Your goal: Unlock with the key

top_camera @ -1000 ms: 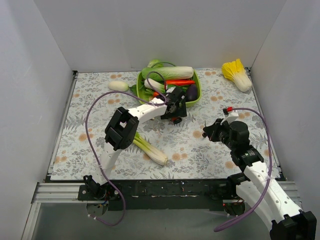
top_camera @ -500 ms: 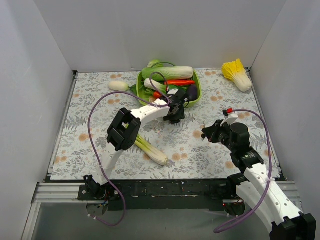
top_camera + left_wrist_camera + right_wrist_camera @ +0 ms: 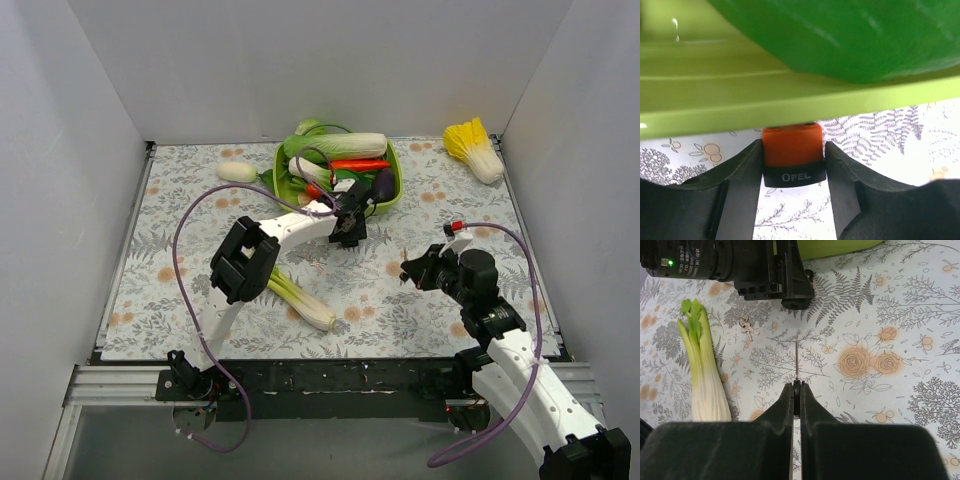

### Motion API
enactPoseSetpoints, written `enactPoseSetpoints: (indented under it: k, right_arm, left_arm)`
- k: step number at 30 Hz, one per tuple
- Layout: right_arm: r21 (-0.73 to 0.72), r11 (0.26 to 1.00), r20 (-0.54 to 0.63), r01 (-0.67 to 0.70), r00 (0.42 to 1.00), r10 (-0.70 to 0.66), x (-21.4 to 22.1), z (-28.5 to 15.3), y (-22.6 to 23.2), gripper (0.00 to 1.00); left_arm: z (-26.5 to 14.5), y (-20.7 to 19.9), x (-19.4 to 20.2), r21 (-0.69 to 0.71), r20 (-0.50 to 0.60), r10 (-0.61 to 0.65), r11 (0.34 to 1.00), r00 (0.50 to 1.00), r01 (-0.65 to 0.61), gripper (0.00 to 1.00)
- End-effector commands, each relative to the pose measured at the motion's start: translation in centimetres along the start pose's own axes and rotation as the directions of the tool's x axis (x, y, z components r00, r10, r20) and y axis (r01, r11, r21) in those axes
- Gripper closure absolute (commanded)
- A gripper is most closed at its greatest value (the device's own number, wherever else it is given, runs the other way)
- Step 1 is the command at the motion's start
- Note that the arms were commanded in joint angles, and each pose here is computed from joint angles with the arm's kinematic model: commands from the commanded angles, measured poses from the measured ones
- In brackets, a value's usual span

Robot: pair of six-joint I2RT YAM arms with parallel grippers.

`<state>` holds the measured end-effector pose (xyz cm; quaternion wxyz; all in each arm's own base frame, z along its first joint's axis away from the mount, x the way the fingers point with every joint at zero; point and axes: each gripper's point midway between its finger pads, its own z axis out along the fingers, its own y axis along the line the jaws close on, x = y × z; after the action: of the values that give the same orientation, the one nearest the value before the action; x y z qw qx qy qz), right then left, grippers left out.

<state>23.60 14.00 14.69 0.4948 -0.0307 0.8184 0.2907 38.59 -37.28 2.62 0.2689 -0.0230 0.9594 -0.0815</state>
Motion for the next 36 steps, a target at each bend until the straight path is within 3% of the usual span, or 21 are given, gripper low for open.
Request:
enactPoseSetpoints:
  k: [1, 7, 12, 14, 17, 29, 36]
  right_arm:
    - [-0.076, 0.997, 0.010, 0.009, 1.000, -0.008, 0.0, 0.0, 1.2, 0.99]
    - [-0.126, 0.992, -0.028, -0.020, 0.999, 0.016, 1.1, 0.7, 2.0, 0.99]
    - [-0.177, 0.981, -0.088, -0.084, 0.994, 0.069, 3.6, 1.2, 3.2, 0.99]
    - [-0.207, 0.973, -0.104, -0.107, 0.991, 0.086, 4.3, 1.4, 4.3, 0.99]
    - [-0.175, 0.975, -0.162, -0.135, 0.981, 0.106, 6.3, 2.0, 4.6, 0.99]
    - [-0.222, 0.954, -0.304, -0.203, 0.944, 0.130, 9.7, 4.2, 7.4, 0.99]
    - [-0.207, 0.952, -0.313, -0.226, 0.937, 0.154, 9.7, 4.8, 7.5, 0.99]
  left_arm:
    - [-0.8, 0.3, 4.2, 0.056, -0.116, -0.052, 0.997, 0.992, 0.058, 1.00]
    - [-7.7, -3.2, 1.4, 0.336, -0.070, -0.276, 0.898, 0.959, 0.283, 1.00]
    - [-10.2, -2.4, 2.7, 0.438, -0.102, -0.421, 0.794, 0.901, 0.421, 1.00]
    - [-12.2, -2.9, 2.0, 0.513, -0.120, -0.482, 0.718, 0.868, 0.470, 1.00]
    - [-12.5, -2.1, 3.2, 0.531, -0.149, -0.530, 0.669, 0.835, 0.520, 1.00]
    - [-12.9, -2.3, 5.3, 0.602, -0.142, -0.503, 0.639, 0.852, 0.478, 1.00]
    - [-13.3, -2.0, 5.6, 0.611, -0.096, -0.495, 0.656, 0.864, 0.443, 1.00]
